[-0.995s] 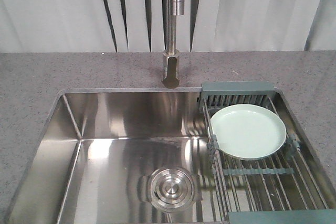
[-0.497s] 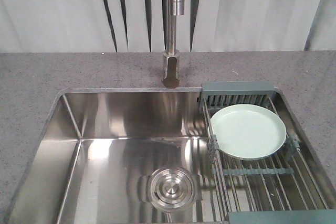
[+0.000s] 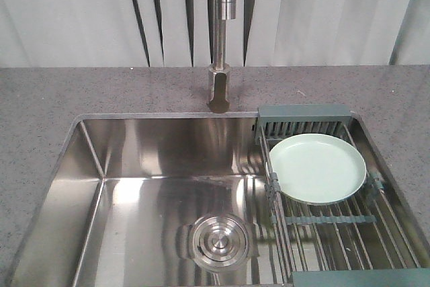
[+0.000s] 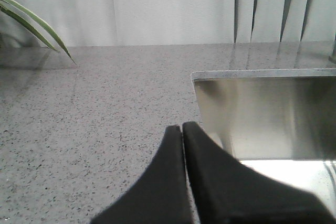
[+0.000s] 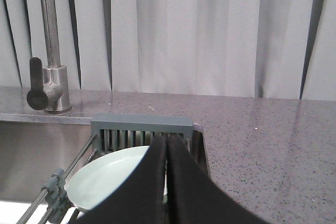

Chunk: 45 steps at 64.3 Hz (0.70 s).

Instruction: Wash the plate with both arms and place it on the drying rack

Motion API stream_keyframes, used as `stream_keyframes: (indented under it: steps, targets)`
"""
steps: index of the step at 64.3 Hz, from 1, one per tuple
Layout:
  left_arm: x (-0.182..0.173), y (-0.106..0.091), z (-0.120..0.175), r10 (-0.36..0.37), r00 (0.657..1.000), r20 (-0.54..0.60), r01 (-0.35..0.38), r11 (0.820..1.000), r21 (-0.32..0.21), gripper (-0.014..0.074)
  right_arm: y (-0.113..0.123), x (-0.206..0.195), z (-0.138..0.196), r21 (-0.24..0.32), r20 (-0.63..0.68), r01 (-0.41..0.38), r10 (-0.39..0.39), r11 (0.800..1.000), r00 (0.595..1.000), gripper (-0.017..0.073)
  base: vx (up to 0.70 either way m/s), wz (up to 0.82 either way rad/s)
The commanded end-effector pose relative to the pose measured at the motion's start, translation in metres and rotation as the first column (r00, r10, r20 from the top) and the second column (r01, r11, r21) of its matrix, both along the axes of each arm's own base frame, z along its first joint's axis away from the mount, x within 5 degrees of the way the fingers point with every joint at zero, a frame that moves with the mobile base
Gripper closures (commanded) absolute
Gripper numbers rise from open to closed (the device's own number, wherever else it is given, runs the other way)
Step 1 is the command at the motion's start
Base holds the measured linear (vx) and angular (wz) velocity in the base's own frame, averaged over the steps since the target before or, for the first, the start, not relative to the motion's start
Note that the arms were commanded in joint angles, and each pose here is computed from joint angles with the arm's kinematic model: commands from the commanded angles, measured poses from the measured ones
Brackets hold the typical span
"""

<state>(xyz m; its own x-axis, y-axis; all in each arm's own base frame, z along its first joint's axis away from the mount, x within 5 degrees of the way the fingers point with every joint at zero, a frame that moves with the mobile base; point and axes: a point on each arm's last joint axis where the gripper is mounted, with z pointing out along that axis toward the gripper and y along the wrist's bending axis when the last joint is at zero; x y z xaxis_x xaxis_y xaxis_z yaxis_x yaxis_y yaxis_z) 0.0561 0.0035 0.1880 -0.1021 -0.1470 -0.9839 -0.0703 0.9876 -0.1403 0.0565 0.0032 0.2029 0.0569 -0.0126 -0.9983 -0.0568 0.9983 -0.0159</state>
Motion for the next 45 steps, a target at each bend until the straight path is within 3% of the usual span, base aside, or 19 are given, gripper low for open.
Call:
stream_keyframes:
  steps: [1, 45]
  targets:
    - [-0.0017, -0.0004, 0.0163, -0.003, 0.994, 0.113, 0.003, 1.0, -0.002, 0.06, 0.0008, -0.001, 0.0065, -0.007, 0.08, -0.007, 0.008, 1.0, 0.997, 0.0564, 0.0, 0.0]
    - [-0.0017, -0.0004, 0.0163, -0.003, 0.994, 0.113, 0.003, 1.0, -0.002, 0.06, 0.0008, -0.001, 0.0065, -0.007, 0.08, -0.007, 0.008, 1.0, 0.997, 0.0564, 0.0, 0.0]
